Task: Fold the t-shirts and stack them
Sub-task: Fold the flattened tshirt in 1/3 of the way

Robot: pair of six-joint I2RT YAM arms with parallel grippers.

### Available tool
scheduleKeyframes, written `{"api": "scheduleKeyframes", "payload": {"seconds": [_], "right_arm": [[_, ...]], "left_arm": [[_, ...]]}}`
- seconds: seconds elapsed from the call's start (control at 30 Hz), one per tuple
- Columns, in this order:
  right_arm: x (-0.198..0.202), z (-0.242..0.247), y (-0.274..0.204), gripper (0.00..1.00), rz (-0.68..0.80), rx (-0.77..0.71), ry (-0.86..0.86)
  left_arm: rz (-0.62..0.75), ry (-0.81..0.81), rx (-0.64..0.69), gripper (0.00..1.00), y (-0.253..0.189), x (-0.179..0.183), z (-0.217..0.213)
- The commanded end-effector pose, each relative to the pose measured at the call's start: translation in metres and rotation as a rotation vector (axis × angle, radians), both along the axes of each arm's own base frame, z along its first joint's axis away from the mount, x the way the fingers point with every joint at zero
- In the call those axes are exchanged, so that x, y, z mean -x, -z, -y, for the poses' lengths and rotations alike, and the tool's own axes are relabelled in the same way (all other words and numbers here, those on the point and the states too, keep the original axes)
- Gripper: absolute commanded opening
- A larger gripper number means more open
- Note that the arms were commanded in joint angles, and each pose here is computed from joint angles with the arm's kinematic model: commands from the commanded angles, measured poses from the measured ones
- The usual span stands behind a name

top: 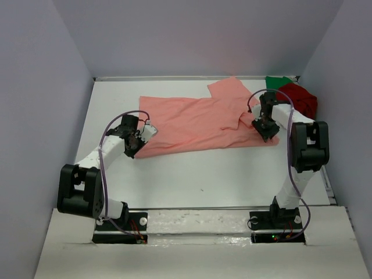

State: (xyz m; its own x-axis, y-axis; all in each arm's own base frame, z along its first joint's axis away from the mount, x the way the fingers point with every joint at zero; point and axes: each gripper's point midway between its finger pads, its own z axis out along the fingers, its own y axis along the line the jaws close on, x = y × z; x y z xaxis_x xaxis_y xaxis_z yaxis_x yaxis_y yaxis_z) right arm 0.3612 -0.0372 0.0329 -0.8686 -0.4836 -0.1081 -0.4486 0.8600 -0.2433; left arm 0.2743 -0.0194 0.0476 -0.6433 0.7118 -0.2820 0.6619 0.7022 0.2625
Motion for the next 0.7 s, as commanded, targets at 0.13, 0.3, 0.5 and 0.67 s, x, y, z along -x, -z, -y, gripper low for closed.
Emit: {"api": "scheduleKeyframes", "payload": {"seconds": [0.13, 0.3, 0.5, 0.67], "right_arm": [[-0.042, -0.017, -0.101, 0.67, 0.253, -0.107, -0.046], [-0.041, -0.024, -0.117, 0.67, 0.285, -0.144, -0.031], [-0.031, -0.029, -0.098, 0.62, 0.277, -0.181, 0.004], [-0.025, -0.046, -0.09, 0.54, 0.308, -0.279, 0.009]], "left_arm": [[0.293, -0.073, 0.07, 0.02, -0.076, -0.061, 0.009], [0.325, -0.065, 0.114, 0.17, -0.077, -0.071, 0.017], [0.284, -0.039, 0.172, 0.32, -0.051, -0.073, 0.03], [0.259, -0.017, 0.221, 0.51, -0.039, -0.071, 0.04]]}}
